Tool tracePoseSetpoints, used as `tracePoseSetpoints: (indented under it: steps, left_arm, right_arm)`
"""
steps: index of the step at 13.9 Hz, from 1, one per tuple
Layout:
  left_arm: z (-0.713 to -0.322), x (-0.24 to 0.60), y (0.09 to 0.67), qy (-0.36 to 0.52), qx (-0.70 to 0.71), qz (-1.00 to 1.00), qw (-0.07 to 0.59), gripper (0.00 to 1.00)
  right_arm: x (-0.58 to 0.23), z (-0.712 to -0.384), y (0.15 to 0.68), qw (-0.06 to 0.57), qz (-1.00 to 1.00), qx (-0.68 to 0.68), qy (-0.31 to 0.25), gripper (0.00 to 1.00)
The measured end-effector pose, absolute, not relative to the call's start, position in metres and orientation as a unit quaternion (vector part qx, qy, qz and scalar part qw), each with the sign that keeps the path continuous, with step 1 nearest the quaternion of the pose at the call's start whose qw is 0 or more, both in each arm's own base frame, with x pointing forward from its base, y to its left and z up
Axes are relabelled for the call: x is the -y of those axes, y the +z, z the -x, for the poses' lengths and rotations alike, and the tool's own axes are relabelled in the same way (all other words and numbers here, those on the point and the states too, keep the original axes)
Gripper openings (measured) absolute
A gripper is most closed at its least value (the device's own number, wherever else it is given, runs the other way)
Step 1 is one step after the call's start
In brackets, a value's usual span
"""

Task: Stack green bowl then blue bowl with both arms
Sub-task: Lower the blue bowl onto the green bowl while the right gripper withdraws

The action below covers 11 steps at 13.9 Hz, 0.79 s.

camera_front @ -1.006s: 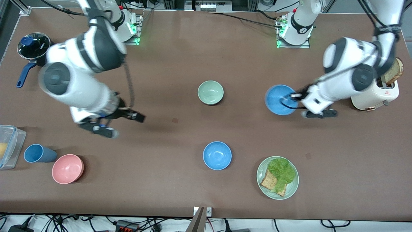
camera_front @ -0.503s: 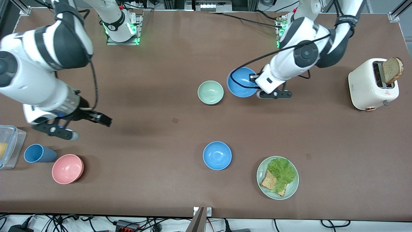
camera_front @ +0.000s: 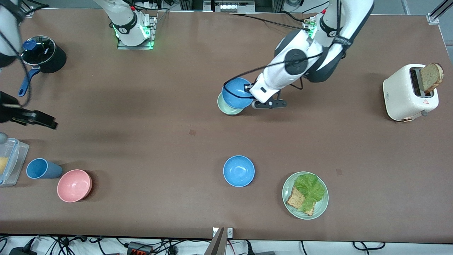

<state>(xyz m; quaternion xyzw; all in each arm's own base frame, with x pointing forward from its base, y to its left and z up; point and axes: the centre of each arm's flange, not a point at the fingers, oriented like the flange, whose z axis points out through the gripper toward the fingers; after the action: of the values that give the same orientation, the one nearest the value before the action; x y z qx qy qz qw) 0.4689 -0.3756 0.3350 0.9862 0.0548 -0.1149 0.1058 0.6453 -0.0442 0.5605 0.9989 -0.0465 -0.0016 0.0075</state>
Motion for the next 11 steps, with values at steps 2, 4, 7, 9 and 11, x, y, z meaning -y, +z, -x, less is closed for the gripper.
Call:
tracePoseSetpoints:
  steps: [2, 4, 7, 9, 11]
  left_arm:
    - [-0.471, 0.378, 0.324, -0.097, -0.051, -0.990, 0.092, 0.05]
    - [-0.473, 0.380, 0.316, -0.086, -0.037, -0.992, 0.085, 0.05]
    - [-0.472, 0.385, 0.310, -0.079, -0.027, -0.993, 0.084, 0.05]
    - [-0.472, 0.388, 0.304, -0.083, -0.025, -0.992, 0.087, 0.05]
    - [-0.469, 0.392, 0.297, -0.089, -0.020, -0.992, 0.085, 0.05]
  right_arm:
    - [0.048, -0.640, 0.572, 0.008, -0.999, 0.033, 0.004, 1.00]
    - [0.043, -0.631, 0.592, 0.007, -0.999, 0.027, 0.015, 1.00]
    - [0.042, -0.624, 0.604, 0.008, -0.999, 0.027, 0.021, 1.00]
    - [0.042, -0.624, 0.602, 0.011, -0.999, 0.028, 0.018, 1.00]
    - [0.039, -0.623, 0.599, 0.012, -0.999, 0.026, 0.014, 1.00]
